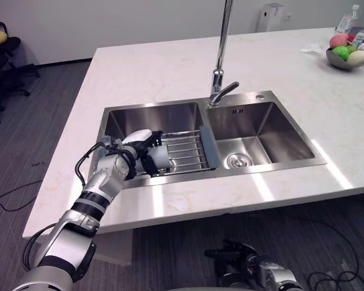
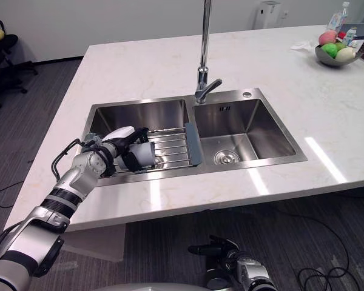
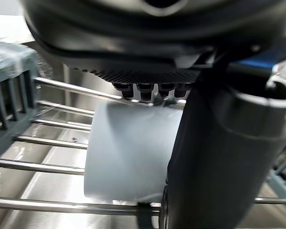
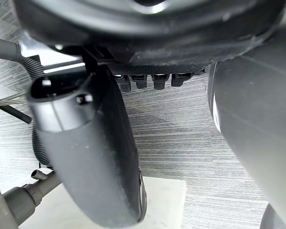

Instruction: Walk over to the sink, pick up the cup, carry it to the dishwasher, place the cup inside the dishwasher, then close the dishwasher door

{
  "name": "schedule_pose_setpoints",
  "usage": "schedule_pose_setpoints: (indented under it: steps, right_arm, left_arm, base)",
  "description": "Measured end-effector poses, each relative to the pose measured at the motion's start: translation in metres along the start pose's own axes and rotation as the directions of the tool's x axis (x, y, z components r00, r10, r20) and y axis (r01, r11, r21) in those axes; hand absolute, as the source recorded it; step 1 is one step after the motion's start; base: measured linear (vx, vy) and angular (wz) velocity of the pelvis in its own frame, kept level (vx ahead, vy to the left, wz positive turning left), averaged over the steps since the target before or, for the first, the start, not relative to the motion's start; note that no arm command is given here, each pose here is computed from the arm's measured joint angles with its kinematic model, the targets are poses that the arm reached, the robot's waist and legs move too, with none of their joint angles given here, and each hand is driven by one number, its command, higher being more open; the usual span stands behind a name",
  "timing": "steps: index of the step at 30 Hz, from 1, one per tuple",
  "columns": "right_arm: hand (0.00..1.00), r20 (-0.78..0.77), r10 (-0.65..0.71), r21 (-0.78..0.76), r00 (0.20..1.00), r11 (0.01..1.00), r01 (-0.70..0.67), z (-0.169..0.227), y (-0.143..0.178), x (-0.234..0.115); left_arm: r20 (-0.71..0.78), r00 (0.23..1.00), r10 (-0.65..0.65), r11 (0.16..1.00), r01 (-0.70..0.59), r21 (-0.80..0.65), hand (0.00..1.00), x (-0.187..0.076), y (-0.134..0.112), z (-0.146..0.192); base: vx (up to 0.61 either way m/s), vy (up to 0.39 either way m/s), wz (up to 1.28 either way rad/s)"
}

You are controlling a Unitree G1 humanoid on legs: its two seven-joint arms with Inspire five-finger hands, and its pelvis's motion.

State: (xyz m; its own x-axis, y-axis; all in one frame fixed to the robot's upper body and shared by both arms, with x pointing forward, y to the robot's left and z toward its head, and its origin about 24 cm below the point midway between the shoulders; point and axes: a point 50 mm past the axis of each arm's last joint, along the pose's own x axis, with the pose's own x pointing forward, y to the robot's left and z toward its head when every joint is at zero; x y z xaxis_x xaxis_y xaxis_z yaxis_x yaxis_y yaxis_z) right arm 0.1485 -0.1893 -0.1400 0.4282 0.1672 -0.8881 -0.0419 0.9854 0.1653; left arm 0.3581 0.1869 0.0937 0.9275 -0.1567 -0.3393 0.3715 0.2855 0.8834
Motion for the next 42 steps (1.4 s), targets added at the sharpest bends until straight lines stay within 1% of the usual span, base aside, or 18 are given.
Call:
schedule_pose_setpoints:
  steps: [5,16,17,19,22,25,27,30,33,38,41,42]
  right_arm:
    - [1.0,-0.002,0.003,0.0,1.0,1.0,-0.003,0.0,0.0,0.0]
    - [1.0,-0.005,0.01,-0.005,1.0,1.0,-0.01,0.002,-0.001,0.0]
    - [1.0,-0.005,0.011,-0.007,1.0,1.0,-0.011,0.002,-0.001,0.0]
    - [1.0,-0.006,0.012,-0.009,1.0,1.0,-0.012,0.002,-0.001,0.0]
    - [1.0,-0.007,0.016,-0.01,1.0,1.0,-0.016,0.002,-0.001,0.0]
    - [1.0,-0.008,0.024,-0.009,1.0,1.0,-0.024,0.002,-0.001,0.0]
    - [1.0,-0.01,0.031,-0.014,0.999,0.999,-0.031,0.003,-0.001,0.0]
    - [1.0,-0.024,0.036,-0.035,0.999,0.999,-0.037,0.004,-0.002,0.0]
    - [1.0,-0.043,0.037,-0.041,0.998,0.998,-0.039,0.004,-0.003,0.001]
    - [1.0,-0.042,0.044,-0.043,0.998,0.998,-0.046,0.004,-0.005,0.001]
    - [1.0,-0.04,0.045,-0.043,0.998,0.998,-0.047,0.005,-0.005,0.001]
    - [1.0,-0.04,0.045,-0.043,0.998,0.998,-0.047,0.005,-0.005,0.001]
  left_arm:
    - [-0.04,0.999,-0.008,0.999,0.007,-0.032,1.0,0.0,0.0,-0.009]
    - [-0.057,0.997,-0.048,0.997,0.044,-0.066,1.0,0.002,0.006,-0.014]
    - [-0.053,0.997,-0.048,0.997,0.044,-0.068,0.0,0.002,0.006,-0.014]
    - [-0.047,0.998,-0.048,0.996,0.044,-0.072,0.0,0.002,0.006,-0.016]
    - [-0.041,0.999,-0.016,0.996,0.012,-0.094,0.0,0.001,0.015,-0.018]
    - [-0.039,0.999,0.007,0.998,-0.01,-0.062,0.0,0.001,0.026,-0.017]
    - [-0.025,1.0,-0.001,1.0,0.002,0.025,0.0,0.0,0.028,-0.017]
    - [-0.007,1.0,-0.024,0.999,0.025,0.048,0.0,-0.001,0.027,-0.016]
    - [0.009,0.999,-0.046,0.998,0.046,0.051,0.0,-0.001,0.023,-0.015]
    - [0.016,0.999,-0.046,0.998,0.045,0.046,0.0,-0.001,0.022,-0.016]
    - [0.029,0.999,-0.029,1.0,0.029,0.007,0.0,-0.003,0.022,-0.02]
    - [0.039,0.999,-0.011,1.0,0.012,-0.026,0.0,-0.005,0.021,-0.023]
  base:
    - [-0.02,-0.018,-0.03]
    - [0.0,-0.004,0.0]
    - [0.0,0.0,0.0]
    - [0.0,0.0,0.0]
    - [0.0,0.0,0.0]
    - [0.0,0.0,0.0]
    - [0.02,-0.002,-0.01]
    - [0.03,-0.001,-0.01]
    - [0.0,0.0,0.0]
    - [0.0,0.0,0.0]
    - [-0.02,-0.023,0.02]
    - [-0.03,-0.03,0.03]
